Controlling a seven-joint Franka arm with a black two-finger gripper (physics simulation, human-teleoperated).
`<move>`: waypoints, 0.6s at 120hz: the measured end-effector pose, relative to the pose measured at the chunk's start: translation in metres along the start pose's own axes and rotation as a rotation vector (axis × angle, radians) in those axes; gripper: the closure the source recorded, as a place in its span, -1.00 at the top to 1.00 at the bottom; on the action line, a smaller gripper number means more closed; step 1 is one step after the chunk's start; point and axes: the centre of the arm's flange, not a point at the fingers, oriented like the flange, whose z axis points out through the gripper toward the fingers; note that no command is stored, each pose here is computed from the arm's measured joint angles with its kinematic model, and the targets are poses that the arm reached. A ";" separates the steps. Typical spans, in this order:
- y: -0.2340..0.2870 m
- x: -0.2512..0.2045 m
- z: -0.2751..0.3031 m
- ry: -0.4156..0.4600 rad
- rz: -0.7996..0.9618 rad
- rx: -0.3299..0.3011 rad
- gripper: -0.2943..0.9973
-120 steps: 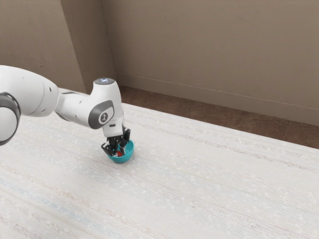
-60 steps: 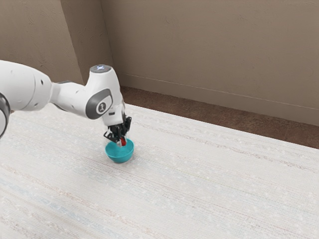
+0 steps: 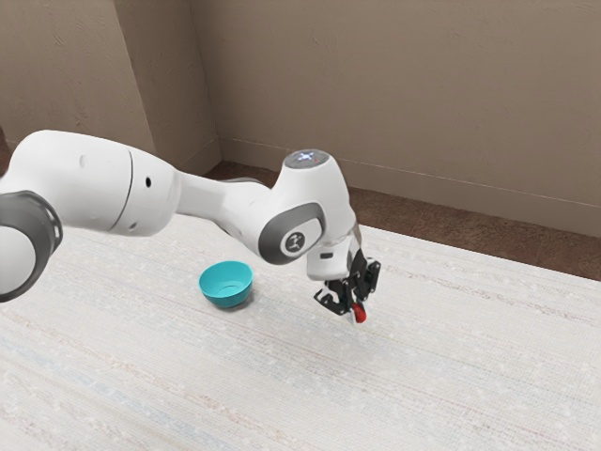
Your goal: Take strawberry from the bowl
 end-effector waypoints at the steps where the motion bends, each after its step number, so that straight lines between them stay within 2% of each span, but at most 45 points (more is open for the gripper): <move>1: 0.000 0.000 0.000 0.000 -0.001 0.000 -0.63; 8: 0.000 -0.002 0.000 -0.001 -0.010 0.001 -0.63; 35: 0.003 -0.007 0.003 -0.008 -0.033 -0.019 0.05; 58: 0.005 -0.015 0.000 -0.012 -0.063 -0.027 0.34; 65: 0.011 -0.041 -0.038 -0.059 -0.142 -0.033 0.39; 68: 0.018 -0.062 -0.070 -0.096 -0.211 -0.042 0.41; 72: 0.030 -0.095 -0.136 -0.152 -0.318 -0.019 0.43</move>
